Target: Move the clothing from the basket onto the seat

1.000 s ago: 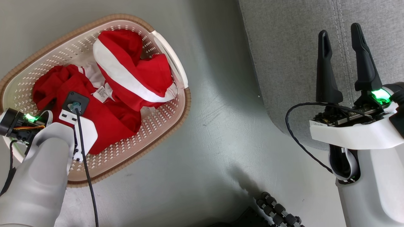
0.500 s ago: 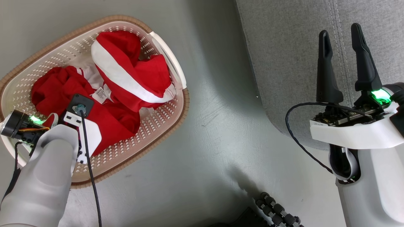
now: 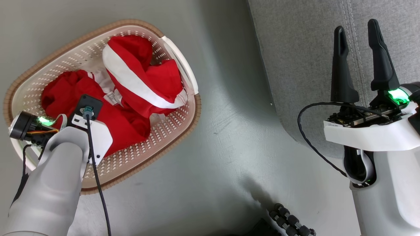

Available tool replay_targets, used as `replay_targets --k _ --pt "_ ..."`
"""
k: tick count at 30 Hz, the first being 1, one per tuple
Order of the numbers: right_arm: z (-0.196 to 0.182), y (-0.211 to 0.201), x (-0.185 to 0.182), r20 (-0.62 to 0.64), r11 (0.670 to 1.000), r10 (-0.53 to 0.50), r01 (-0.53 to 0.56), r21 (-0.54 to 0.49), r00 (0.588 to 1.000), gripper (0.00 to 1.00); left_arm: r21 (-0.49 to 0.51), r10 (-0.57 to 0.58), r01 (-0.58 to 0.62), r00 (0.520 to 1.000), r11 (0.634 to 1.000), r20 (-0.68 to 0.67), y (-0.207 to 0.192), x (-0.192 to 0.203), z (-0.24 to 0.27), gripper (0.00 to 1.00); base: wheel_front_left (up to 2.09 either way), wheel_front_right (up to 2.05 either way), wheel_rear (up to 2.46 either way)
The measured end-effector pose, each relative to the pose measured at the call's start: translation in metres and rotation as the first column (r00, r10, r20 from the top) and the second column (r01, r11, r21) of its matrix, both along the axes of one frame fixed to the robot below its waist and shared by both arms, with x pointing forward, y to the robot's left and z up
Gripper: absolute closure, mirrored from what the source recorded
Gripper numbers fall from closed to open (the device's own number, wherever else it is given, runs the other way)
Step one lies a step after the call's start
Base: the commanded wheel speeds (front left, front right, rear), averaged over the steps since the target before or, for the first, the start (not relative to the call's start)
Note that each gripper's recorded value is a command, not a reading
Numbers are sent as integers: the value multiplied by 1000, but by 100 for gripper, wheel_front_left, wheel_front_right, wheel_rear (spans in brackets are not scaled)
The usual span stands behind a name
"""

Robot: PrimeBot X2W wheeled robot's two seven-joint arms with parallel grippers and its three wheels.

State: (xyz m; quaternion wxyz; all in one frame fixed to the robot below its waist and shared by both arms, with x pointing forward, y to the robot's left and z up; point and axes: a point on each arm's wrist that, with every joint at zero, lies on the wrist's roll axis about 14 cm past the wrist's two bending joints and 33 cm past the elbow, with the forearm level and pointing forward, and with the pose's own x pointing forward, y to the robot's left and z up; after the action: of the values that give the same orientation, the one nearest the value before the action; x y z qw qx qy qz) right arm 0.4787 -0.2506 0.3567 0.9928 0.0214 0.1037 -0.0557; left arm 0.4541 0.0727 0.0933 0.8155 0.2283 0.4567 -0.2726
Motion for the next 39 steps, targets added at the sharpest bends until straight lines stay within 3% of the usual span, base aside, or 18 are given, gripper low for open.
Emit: replay_targets --k 21,39 --pt "16 8 7 50 1000 14 -15 18 999 0 -132 76 -48 973 990 220 -8 37 52 100 0 0 0" --pt "41 24 14 105 998 64 -64 -6 992 0 -254 197 -96 890 962 411 -13 70 128 100 0 0 0"
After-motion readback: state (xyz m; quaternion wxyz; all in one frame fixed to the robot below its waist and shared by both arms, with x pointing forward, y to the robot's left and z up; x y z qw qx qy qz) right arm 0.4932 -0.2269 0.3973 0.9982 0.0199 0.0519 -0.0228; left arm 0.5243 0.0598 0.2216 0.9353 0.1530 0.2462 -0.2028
